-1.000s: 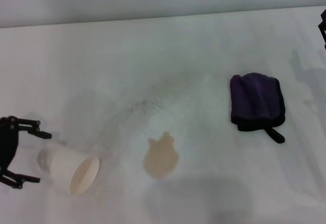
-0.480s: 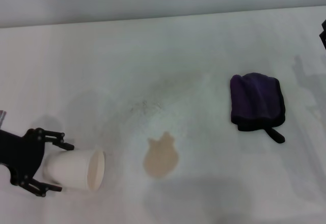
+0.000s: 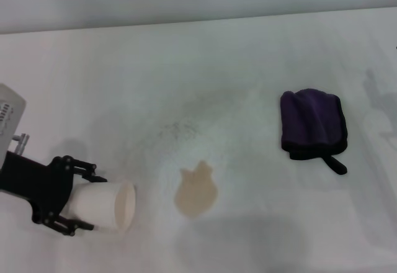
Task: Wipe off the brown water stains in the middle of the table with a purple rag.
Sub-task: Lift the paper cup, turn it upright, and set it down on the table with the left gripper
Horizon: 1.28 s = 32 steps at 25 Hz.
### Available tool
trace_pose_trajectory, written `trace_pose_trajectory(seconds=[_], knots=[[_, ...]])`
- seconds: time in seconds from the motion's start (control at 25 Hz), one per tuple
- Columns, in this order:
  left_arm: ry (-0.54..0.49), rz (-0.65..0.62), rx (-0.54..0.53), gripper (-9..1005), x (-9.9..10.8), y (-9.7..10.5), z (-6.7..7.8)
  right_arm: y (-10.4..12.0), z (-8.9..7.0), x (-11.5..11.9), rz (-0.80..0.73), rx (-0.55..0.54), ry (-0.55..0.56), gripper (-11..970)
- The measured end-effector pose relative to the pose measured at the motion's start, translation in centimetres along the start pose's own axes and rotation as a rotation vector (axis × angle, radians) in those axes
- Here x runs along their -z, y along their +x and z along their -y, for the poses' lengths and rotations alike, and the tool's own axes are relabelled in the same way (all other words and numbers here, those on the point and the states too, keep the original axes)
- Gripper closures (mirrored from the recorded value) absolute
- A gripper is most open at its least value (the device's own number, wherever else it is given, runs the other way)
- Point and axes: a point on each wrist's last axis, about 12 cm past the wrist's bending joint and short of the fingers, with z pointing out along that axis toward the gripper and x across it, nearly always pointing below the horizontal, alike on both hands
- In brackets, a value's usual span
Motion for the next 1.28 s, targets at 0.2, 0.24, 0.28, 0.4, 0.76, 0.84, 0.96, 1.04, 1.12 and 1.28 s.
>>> trace_pose_trajectory(seconds=[0.2, 0.24, 0.28, 0.4, 0.76, 0.84, 0.96, 1.04, 1.12, 1.28], knots=[[-0.038, 0.052, 0.008, 193, 0.0, -0.7, -0.6, -0.1, 0.3, -0.1, 0.004, 0.018, 0.001, 220], [-0.064, 0.082, 0.010, 209, 0.1, -1.0, -0.8, -0.2, 0.3, -0.1, 0.004, 0.030, -0.002, 220], [-0.092, 0.114, 0.014, 224, 0.2, -1.2, -0.9, -0.2, 0.3, -0.1, 0.002, 0.043, -0.010, 220], [-0.185, 0.199, 0.036, 267, 0.8, -1.4, -0.9, -0.2, 0.3, -0.3, -0.007, 0.076, -0.040, 220], [-0.541, 0.442, 0.194, 355, 2.0, -0.2, 1.1, -0.8, 0.0, -1.3, -0.011, 0.174, -0.188, 220], [-0.622, 0.493, 0.250, 368, 1.7, 0.4, 2.0, -0.9, -0.3, -1.6, -0.009, 0.191, -0.222, 220], [-0.714, 0.550, 0.330, 387, 1.1, 1.1, 3.3, -1.1, -0.6, -1.9, -0.004, 0.217, -0.277, 220], [-0.766, 0.586, 0.386, 393, 0.5, 1.6, 4.2, -1.2, -1.0, -2.1, -0.004, 0.244, -0.325, 220], [-0.810, 0.623, 0.442, 393, 0.0, 1.9, 5.3, -1.2, -1.2, -2.3, -0.009, 0.273, -0.365, 220], [-0.914, 0.678, 0.548, 393, -1.0, 2.8, 8.1, -1.1, -1.5, -2.4, -0.026, 0.307, -0.414, 220]])
